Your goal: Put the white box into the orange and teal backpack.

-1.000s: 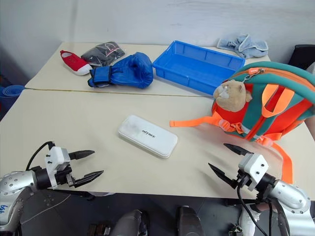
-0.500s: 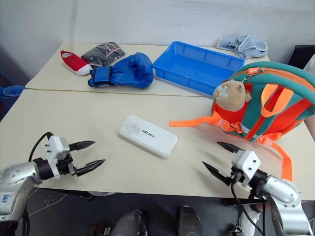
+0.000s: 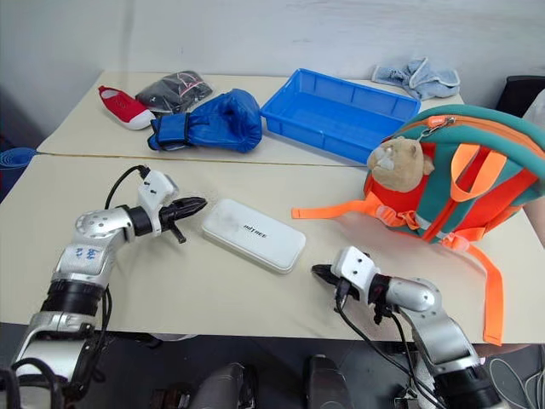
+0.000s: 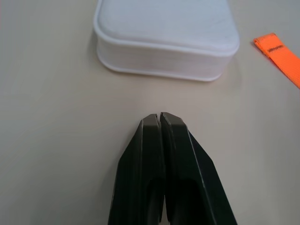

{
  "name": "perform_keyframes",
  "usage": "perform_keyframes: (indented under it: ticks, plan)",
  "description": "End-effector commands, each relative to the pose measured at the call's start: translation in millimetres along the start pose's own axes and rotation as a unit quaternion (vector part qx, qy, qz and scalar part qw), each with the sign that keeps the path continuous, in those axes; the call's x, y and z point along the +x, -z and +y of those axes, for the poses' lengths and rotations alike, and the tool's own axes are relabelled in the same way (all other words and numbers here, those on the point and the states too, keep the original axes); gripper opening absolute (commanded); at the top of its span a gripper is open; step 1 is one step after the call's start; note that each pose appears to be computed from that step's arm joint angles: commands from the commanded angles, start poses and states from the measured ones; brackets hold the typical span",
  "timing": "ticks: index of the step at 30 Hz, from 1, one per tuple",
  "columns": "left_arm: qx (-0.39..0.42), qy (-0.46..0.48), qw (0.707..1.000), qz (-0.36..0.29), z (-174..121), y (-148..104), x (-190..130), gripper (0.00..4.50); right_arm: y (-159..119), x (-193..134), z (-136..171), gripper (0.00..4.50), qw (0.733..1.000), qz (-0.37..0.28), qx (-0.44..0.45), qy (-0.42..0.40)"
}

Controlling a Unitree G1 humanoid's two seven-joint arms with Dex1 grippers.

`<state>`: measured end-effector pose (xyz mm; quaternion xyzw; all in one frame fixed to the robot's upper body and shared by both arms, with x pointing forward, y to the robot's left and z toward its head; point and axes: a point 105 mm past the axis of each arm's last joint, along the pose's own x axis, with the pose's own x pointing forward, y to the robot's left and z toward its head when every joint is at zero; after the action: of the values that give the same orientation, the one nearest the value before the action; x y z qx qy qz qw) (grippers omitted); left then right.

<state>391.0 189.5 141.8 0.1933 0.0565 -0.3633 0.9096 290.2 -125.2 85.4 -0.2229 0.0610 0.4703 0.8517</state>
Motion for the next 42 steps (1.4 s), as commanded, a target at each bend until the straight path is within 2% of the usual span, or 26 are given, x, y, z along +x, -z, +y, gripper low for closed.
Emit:
perform_keyframes:
  ticks: [1,6,14,17,23,27,29,31,33,34,36,42]
  plan:
    - [0.005,0.026,0.999,-0.019,-7,-9,11,0.05,-2,7,-6,0.0,1.0,0.006,-0.005,0.02]
    - [0.0,0.07,0.996,-0.053,-24,-19,20,0.05,-10,10,-13,0.0,0.999,-0.002,-0.005,0.036]
    - [-0.019,0.13,0.99,-0.053,-48,-10,-9,0.05,-19,-8,-28,0.0,0.999,0.01,-0.011,0.048]
    - [-0.028,0.149,0.987,-0.057,-61,-10,-24,0.05,-14,-17,-33,0.0,0.998,0.029,-0.006,0.05]
    - [-0.059,0.129,0.988,-0.053,-74,-9,-41,0.05,-3,-28,-39,0.0,0.997,0.055,-0.009,0.057]
    - [-0.087,0.121,0.989,-0.021,-79,2,-50,0.05,3,-35,-40,0.0,0.996,0.068,-0.008,0.061]
    - [-0.127,0.09,0.988,0.006,-68,13,-56,0.44,8,-43,-40,0.0,0.995,0.079,-0.002,0.064]
    - [-0.212,0.069,0.975,0.022,-53,21,-63,0.93,13,-50,-38,0.0,0.994,0.087,0.004,0.065]
    - [-0.326,0.068,0.94,0.078,-48,36,-69,1.49,15,-54,-36,0.0,0.994,0.091,0.01,0.062]
    - [-0.372,0.097,0.916,0.112,-54,40,-72,1.87,17,-54,-34,0.0,0.994,0.093,0.011,0.058]
    - [-0.447,0.135,0.875,0.126,-58,36,-73,2.45,18,-53,-32,0.0,0.994,0.093,0.013,0.051]
    - [-0.516,0.148,0.831,0.148,-52,20,-47,4.22,18,-46,-33,0.0,0.995,0.092,0.007,0.038]
